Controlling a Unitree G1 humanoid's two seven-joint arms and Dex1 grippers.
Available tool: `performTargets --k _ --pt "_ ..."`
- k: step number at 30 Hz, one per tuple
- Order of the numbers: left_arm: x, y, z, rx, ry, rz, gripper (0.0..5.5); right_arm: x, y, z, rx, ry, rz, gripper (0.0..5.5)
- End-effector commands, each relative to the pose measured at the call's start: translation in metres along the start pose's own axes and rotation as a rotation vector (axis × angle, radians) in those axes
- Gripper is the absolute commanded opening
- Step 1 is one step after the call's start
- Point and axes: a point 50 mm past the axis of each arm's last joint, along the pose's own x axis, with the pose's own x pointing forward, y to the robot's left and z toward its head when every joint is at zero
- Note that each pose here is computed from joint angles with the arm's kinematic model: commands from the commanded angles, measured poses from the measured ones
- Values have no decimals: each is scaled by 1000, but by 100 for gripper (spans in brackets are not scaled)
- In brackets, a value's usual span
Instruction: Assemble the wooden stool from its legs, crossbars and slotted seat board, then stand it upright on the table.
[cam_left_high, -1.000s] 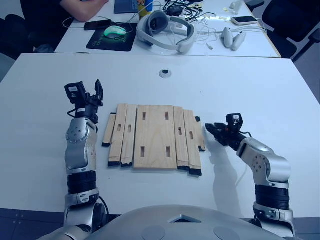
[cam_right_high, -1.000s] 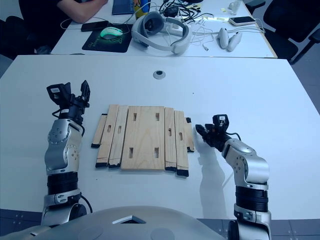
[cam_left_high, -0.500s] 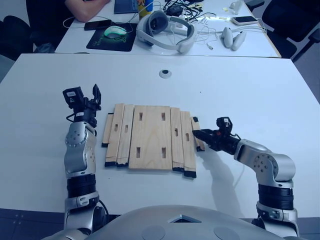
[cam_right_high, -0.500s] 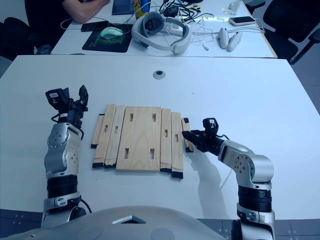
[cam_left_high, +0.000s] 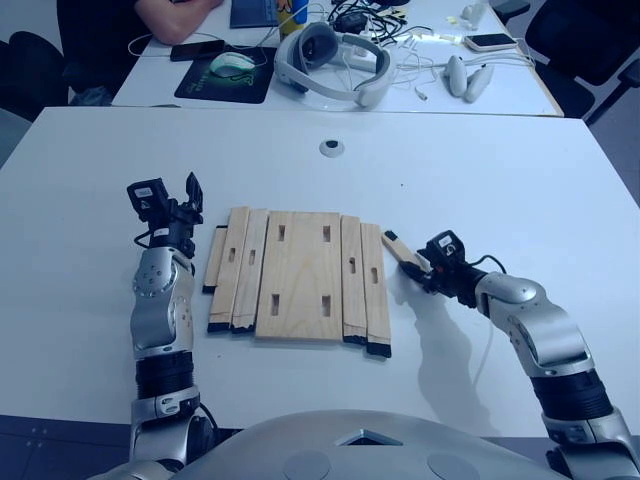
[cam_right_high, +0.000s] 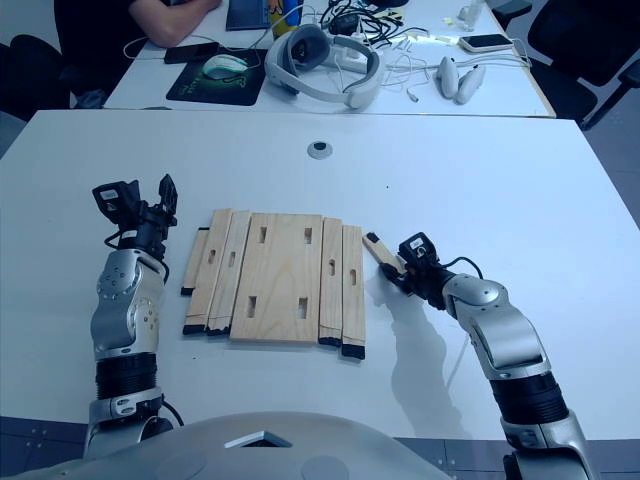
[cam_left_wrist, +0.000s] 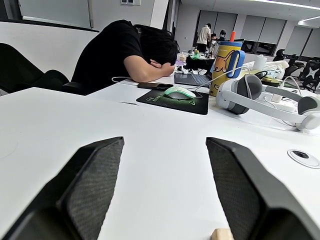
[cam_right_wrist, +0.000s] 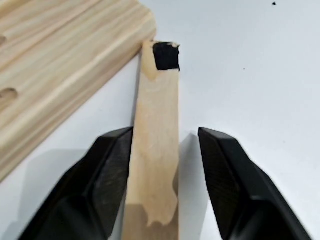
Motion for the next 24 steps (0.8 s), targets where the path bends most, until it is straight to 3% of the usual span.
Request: performTargets --k 1,8,17,20,24 --pt "3 -1 0 10 0 -6 308 6 7 -36 34 191 -10 220" --pt "4 1 1 8 3 -5 308 6 14 -50 32 257 2 138" --pt "3 2 1 9 4 2 308 10 12 -51 78 261 -3 134" --pt "3 0 2 -16 13 -11 308 13 5 -39 109 171 -44 134" --pt "12 -3 15 -117 38 -81 308 12 -17 20 146 -232 -136 134"
